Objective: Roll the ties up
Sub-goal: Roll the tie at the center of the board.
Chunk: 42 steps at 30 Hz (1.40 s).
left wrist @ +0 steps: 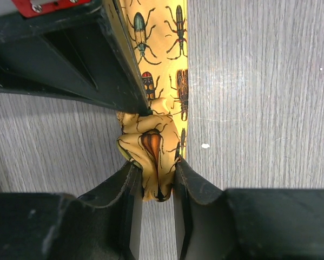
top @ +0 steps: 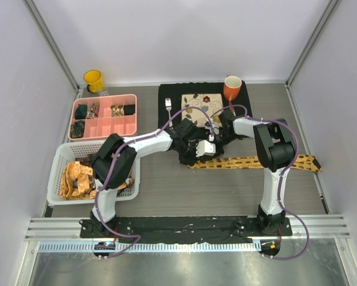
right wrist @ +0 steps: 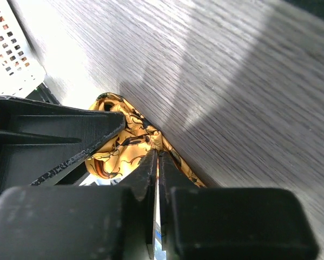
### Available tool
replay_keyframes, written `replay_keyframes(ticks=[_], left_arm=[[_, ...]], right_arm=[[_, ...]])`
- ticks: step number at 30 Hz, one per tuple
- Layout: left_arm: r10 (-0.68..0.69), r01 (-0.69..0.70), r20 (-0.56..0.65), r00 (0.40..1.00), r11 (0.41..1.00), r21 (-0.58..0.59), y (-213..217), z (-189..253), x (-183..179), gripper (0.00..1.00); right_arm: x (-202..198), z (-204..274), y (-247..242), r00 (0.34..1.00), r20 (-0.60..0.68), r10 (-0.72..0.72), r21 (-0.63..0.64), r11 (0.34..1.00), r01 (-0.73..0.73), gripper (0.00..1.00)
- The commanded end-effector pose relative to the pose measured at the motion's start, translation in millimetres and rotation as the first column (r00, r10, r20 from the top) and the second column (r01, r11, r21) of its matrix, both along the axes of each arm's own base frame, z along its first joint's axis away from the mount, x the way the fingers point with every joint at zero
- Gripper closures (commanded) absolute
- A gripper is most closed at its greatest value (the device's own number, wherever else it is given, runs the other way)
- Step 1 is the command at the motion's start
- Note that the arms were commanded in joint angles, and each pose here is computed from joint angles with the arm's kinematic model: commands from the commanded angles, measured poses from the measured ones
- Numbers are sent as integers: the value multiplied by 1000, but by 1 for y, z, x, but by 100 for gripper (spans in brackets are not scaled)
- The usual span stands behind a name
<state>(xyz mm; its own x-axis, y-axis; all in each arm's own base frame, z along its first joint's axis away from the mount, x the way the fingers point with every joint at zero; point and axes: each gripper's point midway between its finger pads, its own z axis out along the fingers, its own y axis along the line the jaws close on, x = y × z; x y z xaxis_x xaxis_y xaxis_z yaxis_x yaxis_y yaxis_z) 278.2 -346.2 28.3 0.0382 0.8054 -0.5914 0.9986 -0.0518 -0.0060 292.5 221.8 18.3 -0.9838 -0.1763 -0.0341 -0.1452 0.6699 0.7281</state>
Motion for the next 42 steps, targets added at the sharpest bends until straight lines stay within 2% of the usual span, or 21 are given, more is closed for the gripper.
replay_keyframes(ticks=[1, 8, 14, 19, 28, 38, 40, 42], left_arm=[[27, -19, -58, 998, 990, 139, 33, -27, -15, 77], [54, -51, -67, 996, 998, 44, 19, -13, -14, 67], [51, -52, -83, 995, 998, -20, 14, -5, -18, 55], [60, -65, -105, 993, 997, -49, 9, -5, -19, 52], [56, -58, -98, 994, 998, -19, 6, -19, -16, 59], [73, -70, -55, 996, 996, 49, 5, -27, -18, 53], [81, -78, -47, 996, 995, 61, 6, -30, -16, 54], [82, -78, -42, 996, 993, 84, 9, -34, -16, 61]], right_arm=[[3, 3, 1, 999, 43, 20, -3, 1000, -20, 98], [-3, 6, 20, 998, 42, 53, 21, 998, -54, 99], [-4, 11, 33, 998, 35, 58, 40, 997, -59, 99], [-11, -7, 35, 998, 6, 58, 21, 998, -58, 99], [-10, -26, 28, 998, 4, 55, 0, 998, -55, 99], [-3, -21, 27, 999, 28, 34, 20, 999, -35, 99], [-5, -23, 26, 999, 26, 37, 17, 999, -37, 99], [-5, -23, 26, 999, 23, 36, 17, 999, -36, 99]])
